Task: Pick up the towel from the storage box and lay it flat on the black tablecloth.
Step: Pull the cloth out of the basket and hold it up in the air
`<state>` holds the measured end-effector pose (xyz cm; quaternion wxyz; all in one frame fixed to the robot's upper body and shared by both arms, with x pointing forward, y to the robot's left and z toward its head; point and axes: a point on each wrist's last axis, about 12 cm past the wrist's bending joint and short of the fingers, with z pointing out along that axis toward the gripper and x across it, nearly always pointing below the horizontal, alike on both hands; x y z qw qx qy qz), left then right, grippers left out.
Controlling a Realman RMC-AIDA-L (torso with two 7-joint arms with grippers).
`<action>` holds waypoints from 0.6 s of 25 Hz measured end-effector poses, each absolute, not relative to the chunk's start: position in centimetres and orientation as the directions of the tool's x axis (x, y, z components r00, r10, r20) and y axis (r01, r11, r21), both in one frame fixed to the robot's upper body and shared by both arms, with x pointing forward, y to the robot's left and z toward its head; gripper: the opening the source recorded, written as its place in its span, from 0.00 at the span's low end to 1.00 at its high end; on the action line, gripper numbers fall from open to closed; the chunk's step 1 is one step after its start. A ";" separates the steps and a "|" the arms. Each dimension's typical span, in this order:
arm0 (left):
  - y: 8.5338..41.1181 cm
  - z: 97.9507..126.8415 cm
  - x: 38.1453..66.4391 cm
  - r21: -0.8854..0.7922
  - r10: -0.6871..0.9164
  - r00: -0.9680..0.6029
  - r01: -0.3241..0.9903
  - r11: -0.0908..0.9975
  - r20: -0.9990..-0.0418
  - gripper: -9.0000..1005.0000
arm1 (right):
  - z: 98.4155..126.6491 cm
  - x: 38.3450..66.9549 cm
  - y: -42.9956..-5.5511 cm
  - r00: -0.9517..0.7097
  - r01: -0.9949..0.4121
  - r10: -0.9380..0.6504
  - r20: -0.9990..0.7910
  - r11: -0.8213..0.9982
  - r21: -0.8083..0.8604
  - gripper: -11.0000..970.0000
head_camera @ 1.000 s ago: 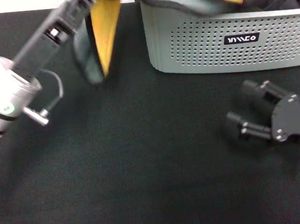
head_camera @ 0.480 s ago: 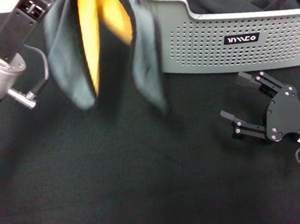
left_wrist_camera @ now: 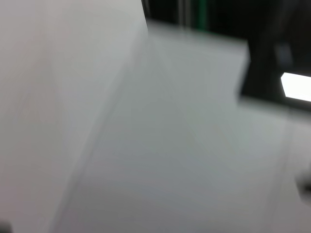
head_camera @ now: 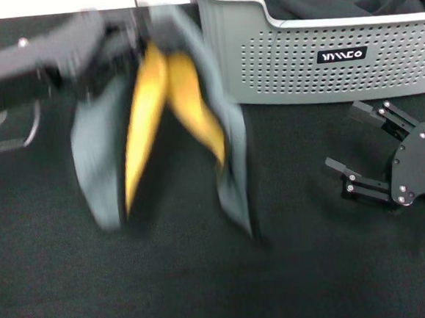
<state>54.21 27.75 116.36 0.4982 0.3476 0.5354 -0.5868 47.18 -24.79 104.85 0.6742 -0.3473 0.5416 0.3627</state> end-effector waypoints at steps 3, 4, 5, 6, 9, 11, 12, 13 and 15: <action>28.5 117.0 54.3 -0.256 0.020 -0.256 0.967 0.004 -0.966 0.04 | 104.7 47.0 -24.9 0.146 -0.861 0.108 -0.983 0.503 -0.073 0.90; 28.7 117.4 54.3 -0.248 0.075 -0.246 0.969 -0.021 -0.966 0.04 | 104.6 46.9 -25.0 0.147 -0.859 0.107 -0.983 0.507 -0.073 0.90; 28.7 117.7 54.2 -0.240 0.112 -0.233 0.970 -0.050 -0.966 0.04 | 104.6 46.8 -25.1 0.148 -0.856 0.107 -0.983 0.512 -0.073 0.90; 28.7 118.1 54.2 -0.235 0.136 -0.225 0.970 -0.067 -0.965 0.04 | 104.6 46.8 -25.3 0.151 -0.850 0.110 -0.982 0.522 -0.073 0.90; 28.2 119.6 54.4 -0.227 0.197 -0.206 0.970 -0.091 -0.959 0.04 | 104.5 46.5 -25.8 0.162 -0.822 0.120 -0.979 0.566 -0.066 0.90; 27.8 120.4 54.7 -0.226 0.222 -0.202 0.970 -0.092 -0.954 0.04 | 104.6 46.4 -26.1 0.167 -0.807 0.131 -0.977 0.588 -0.059 0.90; 27.5 120.9 54.9 -0.223 0.232 -0.195 0.970 -0.098 -0.953 0.04 | 104.6 46.4 -26.2 0.161 -0.805 0.136 -0.978 0.591 -0.050 0.90; 27.1 121.4 55.1 -0.217 0.246 -0.184 0.970 -0.110 -0.952 0.04 | 104.5 46.4 -26.3 0.154 -0.805 0.142 -0.978 0.592 -0.041 0.90; 25.8 122.2 55.6 -0.205 0.282 -0.155 0.966 -0.157 -0.947 0.04 | 104.5 46.3 -26.3 0.117 -0.809 0.165 -0.979 0.588 0.003 0.90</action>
